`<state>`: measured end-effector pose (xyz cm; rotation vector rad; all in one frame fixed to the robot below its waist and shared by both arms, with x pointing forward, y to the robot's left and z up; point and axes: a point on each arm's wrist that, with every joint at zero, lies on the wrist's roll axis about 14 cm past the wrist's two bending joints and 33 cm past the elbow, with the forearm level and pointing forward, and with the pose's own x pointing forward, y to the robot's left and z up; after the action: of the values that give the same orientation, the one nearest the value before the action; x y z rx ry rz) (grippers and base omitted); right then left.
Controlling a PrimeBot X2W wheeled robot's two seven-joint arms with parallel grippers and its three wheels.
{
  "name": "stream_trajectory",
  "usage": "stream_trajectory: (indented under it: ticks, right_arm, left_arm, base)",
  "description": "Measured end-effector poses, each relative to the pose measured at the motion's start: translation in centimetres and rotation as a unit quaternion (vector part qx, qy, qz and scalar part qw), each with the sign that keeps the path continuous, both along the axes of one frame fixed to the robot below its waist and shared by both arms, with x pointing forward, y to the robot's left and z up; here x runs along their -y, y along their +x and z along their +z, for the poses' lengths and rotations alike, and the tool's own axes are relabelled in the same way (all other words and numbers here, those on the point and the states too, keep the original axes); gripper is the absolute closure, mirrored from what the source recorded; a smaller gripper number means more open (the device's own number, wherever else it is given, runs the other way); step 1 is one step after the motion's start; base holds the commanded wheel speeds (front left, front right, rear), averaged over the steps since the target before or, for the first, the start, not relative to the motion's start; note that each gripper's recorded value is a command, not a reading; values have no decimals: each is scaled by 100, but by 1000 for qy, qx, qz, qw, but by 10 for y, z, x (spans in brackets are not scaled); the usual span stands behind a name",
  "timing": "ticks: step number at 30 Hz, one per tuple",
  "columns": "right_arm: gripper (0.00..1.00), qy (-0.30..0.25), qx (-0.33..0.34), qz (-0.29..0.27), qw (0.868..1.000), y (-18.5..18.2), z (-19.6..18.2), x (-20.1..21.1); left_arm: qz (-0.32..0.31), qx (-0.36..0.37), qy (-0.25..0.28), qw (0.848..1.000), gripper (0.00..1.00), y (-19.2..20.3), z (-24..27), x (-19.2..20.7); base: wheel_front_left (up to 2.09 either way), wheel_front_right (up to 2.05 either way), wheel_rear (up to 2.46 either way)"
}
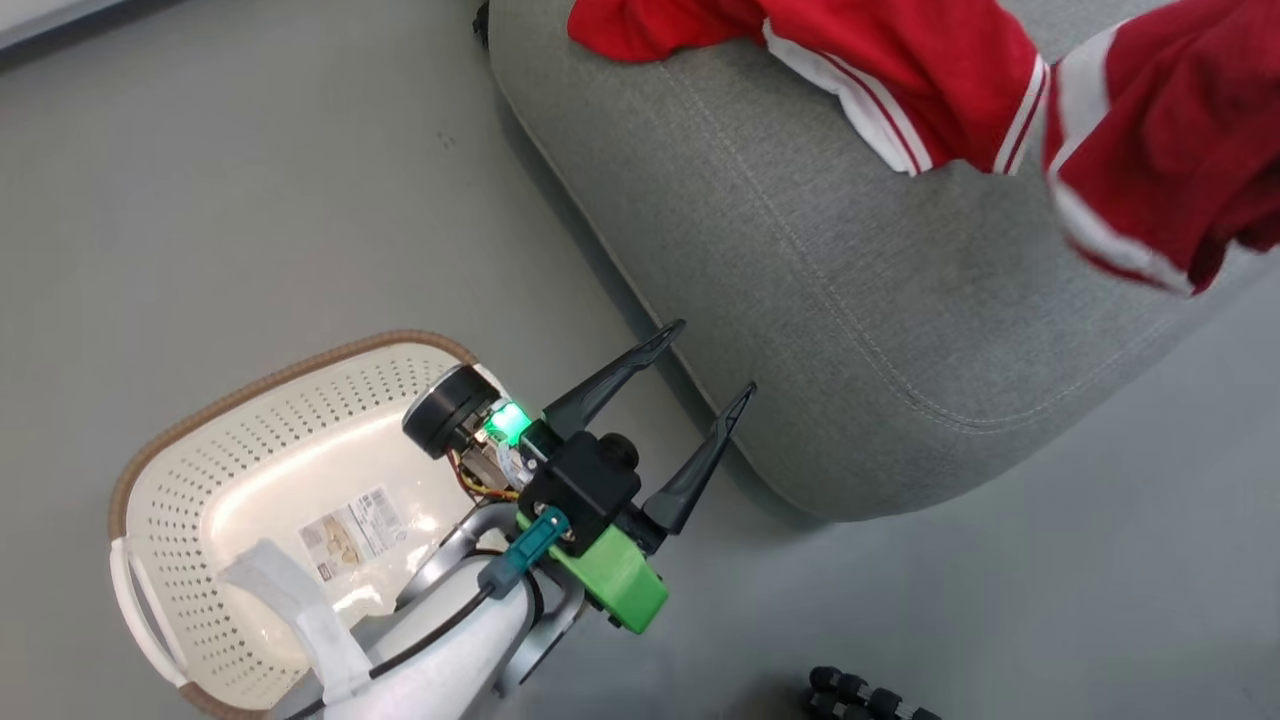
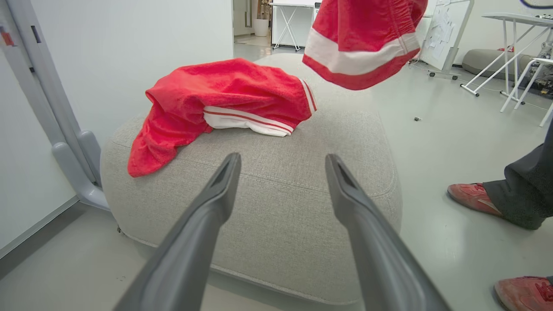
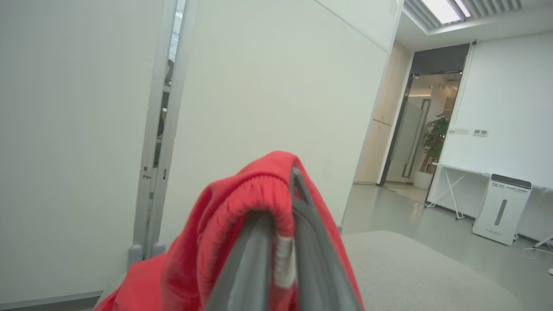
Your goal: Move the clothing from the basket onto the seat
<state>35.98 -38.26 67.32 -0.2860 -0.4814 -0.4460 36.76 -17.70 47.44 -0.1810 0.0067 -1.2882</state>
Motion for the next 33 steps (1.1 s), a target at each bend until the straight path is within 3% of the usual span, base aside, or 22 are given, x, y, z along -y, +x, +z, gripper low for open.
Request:
stream_trajectory:
  ticks: [4, 6, 10, 15, 16, 17, 18, 19, 23, 28, 33]
  right_arm:
    - [100, -42, 16, -18, 999, 38, 28, 28]
    - [100, -47, 1, -21, 999, 61, 22, 38]
    - [100, -26, -44, -18, 999, 114, -14, 49]
    - [100, 46, -114, -21, 992, 160, -99, 48]
    - [97, 58, -131, -21, 989, 165, -119, 44]
    - [84, 70, -143, -25, 987, 168, -133, 44]
    - [36, 85, -156, -30, 984, 169, -151, 43]
    - [0, 94, -162, -36, 982, 170, -162, 43]
    - [0, 119, -170, -49, 977, 162, -188, 32]
    - [0, 129, -207, -75, 967, 117, -215, 25]
    - [0, 119, -243, -19, 962, 90, -223, -18]
  left_arm:
    - [10, -23, -6, 1000, 0, 16, -12, -4]
    - [14, -31, -7, 999, 0, 23, -17, -7]
    - [39, -54, -14, 998, 0, 42, -29, -18]
    - [82, -81, -4, 993, 0, 62, -54, -40]
    - [90, -85, -1, 992, 0, 65, -59, -44]
    - [96, -89, 2, 991, 0, 66, -63, -48]
    - [104, -91, 2, 990, 0, 68, -67, -52]
    - [111, -94, 4, 989, 0, 70, -71, -57]
    - [145, -95, 12, 985, 0, 80, -78, -72]
    - [182, -95, 18, 979, 0, 82, -76, -87]
    - [228, -103, 20, 968, 0, 78, -68, -106]
  base:
    - [0, 0, 0]
    - [0, 0, 0]
    - [0, 0, 0]
    - [0, 0, 0]
    - [0, 0, 0]
    - [0, 0, 0]
    - [0, 0, 0]
    - [0, 0, 0]
    - [0, 0, 0]
    - [0, 0, 0]
    - [0, 0, 0]
